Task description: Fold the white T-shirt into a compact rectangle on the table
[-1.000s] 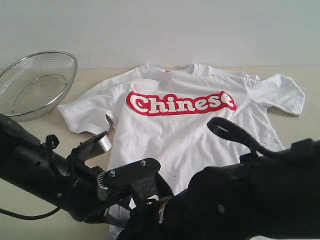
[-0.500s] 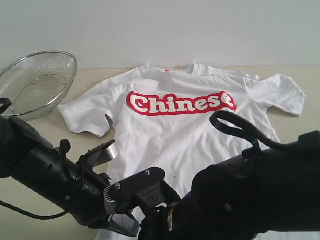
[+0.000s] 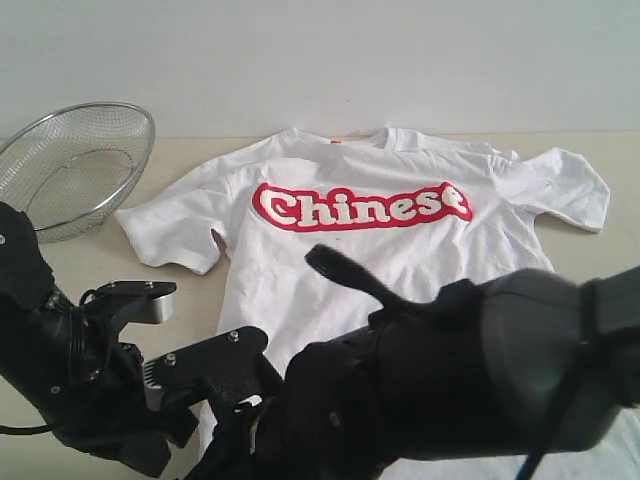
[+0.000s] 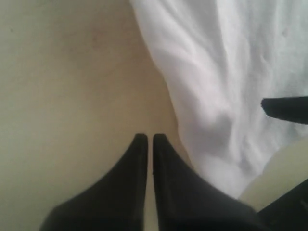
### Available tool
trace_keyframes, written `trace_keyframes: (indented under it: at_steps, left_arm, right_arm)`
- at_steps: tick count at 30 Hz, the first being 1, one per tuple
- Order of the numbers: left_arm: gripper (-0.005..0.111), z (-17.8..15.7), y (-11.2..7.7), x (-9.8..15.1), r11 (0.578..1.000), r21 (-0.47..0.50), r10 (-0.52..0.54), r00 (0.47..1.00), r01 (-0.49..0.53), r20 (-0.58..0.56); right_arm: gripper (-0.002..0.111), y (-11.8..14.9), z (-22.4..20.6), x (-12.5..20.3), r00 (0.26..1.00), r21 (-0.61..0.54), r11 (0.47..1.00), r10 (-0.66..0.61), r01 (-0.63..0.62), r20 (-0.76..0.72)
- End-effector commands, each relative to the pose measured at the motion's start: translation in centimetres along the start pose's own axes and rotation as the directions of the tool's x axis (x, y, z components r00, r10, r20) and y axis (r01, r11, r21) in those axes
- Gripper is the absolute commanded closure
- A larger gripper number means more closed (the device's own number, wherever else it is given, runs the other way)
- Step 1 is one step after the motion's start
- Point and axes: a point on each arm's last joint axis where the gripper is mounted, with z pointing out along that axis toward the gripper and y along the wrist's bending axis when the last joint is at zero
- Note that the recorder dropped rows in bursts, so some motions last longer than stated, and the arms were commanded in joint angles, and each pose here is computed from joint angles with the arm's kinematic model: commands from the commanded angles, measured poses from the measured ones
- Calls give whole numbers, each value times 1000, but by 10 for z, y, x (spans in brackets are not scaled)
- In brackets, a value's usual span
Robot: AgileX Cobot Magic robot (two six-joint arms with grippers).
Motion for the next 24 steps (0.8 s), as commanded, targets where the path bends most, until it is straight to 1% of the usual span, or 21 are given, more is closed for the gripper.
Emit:
trace_keyframes:
  at_steps: [1,7,8,10,11,13,24]
  left_arm:
    - [102,1,3,3,1000,-19,-9,1000,9,-23]
    - [102,1,3,4,1000,-18,-12,999,11,-30]
    - [102,1,3,4,1000,-18,-12,999,11,-30]
    - [102,1,2,4,1000,-14,-17,999,17,-29]
    - [102,1,2,4,1000,-9,-21,999,21,-33]
    - [102,1,1,5,1000,-4,-16,999,16,-42]
    - [102,1,1,6,1000,1,-16,998,16,-56]
  right_arm:
    - [38,1,10,-4,1000,4,1000,26,-26,-13]
    - [39,1,13,-5,998,8,998,67,-67,-1]
    - [41,0,16,-3,997,13,997,76,-76,-12]
    - [49,-3,21,1,996,24,997,81,-80,-45]
    - [55,-4,25,4,994,32,996,81,-79,-69]
    - [60,-6,30,7,992,43,996,83,-79,-97]
    - [61,-9,35,11,987,54,995,89,-82,-132]
